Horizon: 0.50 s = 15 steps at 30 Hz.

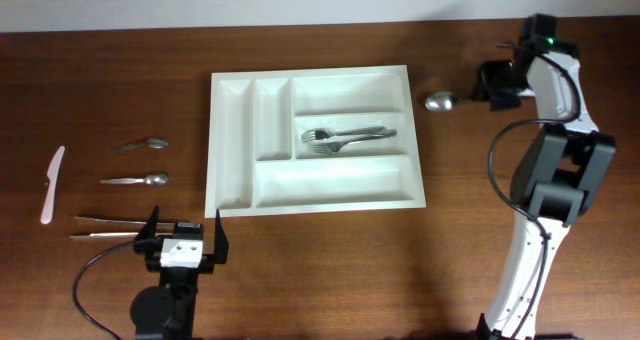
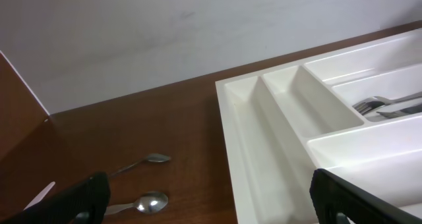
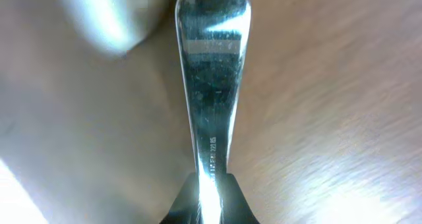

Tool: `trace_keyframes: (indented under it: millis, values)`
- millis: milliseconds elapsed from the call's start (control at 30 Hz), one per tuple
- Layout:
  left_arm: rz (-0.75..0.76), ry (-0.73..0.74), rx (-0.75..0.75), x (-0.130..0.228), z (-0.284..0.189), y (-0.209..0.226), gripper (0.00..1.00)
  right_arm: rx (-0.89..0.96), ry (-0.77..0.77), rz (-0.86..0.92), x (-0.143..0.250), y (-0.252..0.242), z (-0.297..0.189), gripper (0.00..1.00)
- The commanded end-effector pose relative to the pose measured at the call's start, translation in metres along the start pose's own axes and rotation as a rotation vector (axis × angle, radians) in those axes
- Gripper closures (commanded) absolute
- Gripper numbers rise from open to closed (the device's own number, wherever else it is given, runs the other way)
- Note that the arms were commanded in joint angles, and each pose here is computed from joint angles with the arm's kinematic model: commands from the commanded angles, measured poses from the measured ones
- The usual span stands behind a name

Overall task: Pack container
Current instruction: 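Carry the spoon over the tray's upper right compartment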

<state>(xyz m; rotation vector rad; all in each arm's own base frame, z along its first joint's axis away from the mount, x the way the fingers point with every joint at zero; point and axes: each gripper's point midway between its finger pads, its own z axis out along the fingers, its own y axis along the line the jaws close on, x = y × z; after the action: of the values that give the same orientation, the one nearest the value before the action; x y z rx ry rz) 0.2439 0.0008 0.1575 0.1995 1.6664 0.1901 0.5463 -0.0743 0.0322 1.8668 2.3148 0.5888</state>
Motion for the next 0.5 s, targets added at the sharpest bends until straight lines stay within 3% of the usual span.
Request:
trace_keyframes:
  millis: [0,233,467]
  values:
    - [0.011,0.0,-0.007,0.002,0.0,0.001,0.01,-0.082,0.04,-0.082,0.028,0.034,-0.01,0.96]
    - [0.012,0.001,-0.007,0.002,0.0,0.001,0.01,-0.171,0.099,-0.196,0.086,0.076,-0.028,0.96]
    - [0.012,0.001,-0.007,0.002,0.0,0.001,0.01,-0.087,0.174,-0.164,0.156,0.07,-0.019,0.96]
